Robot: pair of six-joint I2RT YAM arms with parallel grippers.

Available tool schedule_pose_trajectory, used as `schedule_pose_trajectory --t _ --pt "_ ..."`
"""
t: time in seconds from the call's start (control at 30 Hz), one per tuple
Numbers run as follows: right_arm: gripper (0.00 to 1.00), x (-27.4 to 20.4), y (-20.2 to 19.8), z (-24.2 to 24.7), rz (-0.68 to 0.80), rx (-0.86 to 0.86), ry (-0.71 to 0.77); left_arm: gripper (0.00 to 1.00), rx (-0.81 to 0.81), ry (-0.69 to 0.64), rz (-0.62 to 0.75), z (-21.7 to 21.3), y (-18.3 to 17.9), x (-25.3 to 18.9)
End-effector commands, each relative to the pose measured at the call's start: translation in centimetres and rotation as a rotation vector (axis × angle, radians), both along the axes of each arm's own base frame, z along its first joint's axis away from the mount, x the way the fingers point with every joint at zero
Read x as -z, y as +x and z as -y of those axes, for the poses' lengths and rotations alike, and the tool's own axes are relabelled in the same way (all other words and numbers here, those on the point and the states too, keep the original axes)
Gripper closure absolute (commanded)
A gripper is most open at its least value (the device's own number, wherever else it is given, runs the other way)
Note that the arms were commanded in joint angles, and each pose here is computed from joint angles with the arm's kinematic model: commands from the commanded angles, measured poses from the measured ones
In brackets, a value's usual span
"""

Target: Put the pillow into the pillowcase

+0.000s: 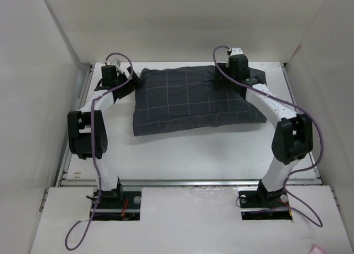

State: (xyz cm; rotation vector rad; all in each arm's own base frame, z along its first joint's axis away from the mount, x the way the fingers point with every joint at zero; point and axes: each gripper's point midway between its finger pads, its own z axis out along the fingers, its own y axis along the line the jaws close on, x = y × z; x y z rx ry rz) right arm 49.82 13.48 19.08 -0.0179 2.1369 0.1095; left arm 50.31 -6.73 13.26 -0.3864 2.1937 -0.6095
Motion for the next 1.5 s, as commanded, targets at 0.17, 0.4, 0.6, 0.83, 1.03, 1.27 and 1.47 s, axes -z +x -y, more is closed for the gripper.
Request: schedule_pose_trajectory --t 0.17,0.4,0.6,0.83,1.03,1.27,1.47 --pt "0.07 -16.5 -3.6 -5.9 0.342 -0.215 -0.043 0.00 -0.062 -0.003 0.294 -1.9 -3.1 -11.5" --pt "0.07 -15.1 -4.0 -20.5 0.246 -0.396 -0.123 0.03 -0.308 -0.019 0.186 -9.0 -3.4 -8.9" --pt "0.06 -13.6 -4.4 -30.3 0.322 -0.499 -0.120 0.20 -0.299 -0.148 0.127 -11.7 -2.2 -4.1" --pt "0.03 -12.4 -4.6 -37.9 0.506 -0.576 -0.100 0.31 -0.115 -0.270 0.167 -9.7 -0.7 -1.0" --pt "0.04 -5.0 -3.8 -37.1 0.398 -0.517 -0.254 0.34 0.010 -0.284 0.173 -6.0 -0.7 0.2" --pt "0.41 1.1 -5.3 -29.1 0.214 -0.371 -0.540 0.37 0.079 -0.281 0.137 -2.9 -0.5 1.2" --pt "0.36 -0.3 -10.0 -24.7 0.133 -0.365 -0.433 0.37 0.072 -0.253 0.100 -1.9 -3.7 1.4"
